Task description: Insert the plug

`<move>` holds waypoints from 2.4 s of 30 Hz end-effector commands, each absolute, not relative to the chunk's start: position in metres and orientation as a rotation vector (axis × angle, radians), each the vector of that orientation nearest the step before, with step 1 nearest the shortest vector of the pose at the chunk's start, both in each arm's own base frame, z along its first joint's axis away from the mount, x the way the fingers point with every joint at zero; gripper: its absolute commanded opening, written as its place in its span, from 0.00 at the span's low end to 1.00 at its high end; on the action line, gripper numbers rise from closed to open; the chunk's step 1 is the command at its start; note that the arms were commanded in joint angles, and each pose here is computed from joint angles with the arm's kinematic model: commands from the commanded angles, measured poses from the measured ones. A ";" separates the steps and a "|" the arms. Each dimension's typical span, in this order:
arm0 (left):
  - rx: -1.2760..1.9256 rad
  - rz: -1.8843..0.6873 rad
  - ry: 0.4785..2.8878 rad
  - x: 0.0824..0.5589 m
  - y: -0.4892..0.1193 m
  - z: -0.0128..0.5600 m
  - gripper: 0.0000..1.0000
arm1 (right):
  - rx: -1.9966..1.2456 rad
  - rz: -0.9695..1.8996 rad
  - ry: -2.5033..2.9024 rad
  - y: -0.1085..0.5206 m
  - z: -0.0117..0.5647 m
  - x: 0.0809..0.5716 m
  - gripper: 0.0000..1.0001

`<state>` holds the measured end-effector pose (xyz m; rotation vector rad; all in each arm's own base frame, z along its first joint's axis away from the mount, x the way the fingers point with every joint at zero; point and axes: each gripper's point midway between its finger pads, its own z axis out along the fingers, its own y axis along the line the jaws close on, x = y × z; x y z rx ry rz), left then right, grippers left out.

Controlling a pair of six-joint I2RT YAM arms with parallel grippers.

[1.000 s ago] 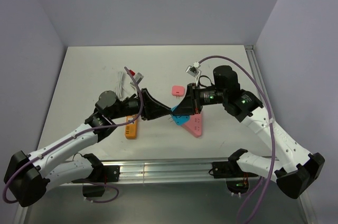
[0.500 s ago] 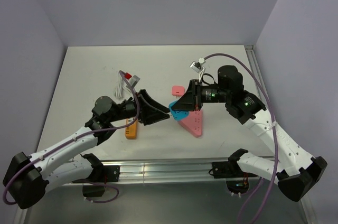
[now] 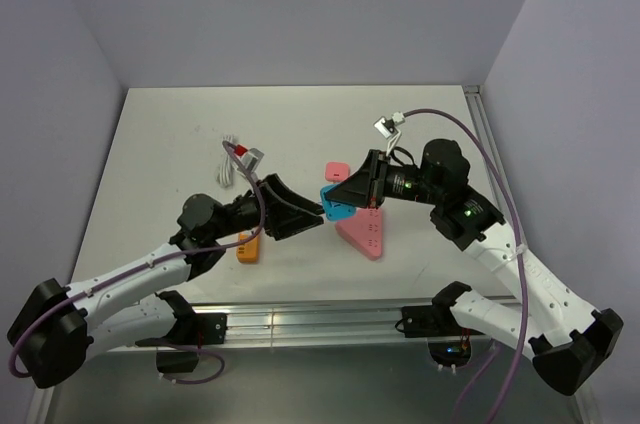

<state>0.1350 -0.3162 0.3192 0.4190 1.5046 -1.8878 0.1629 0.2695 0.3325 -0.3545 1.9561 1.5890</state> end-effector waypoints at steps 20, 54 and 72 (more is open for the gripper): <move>0.275 -1.913 1.281 0.141 -0.308 0.366 0.51 | -0.256 1.643 1.662 0.289 0.387 0.163 0.00; 0.316 -1.842 1.288 0.138 -0.304 0.370 0.00 | -0.488 1.623 1.766 0.303 0.363 0.140 0.41; 0.286 -1.714 1.380 0.151 -0.300 0.349 0.60 | -0.450 1.458 1.892 0.300 0.342 0.159 0.00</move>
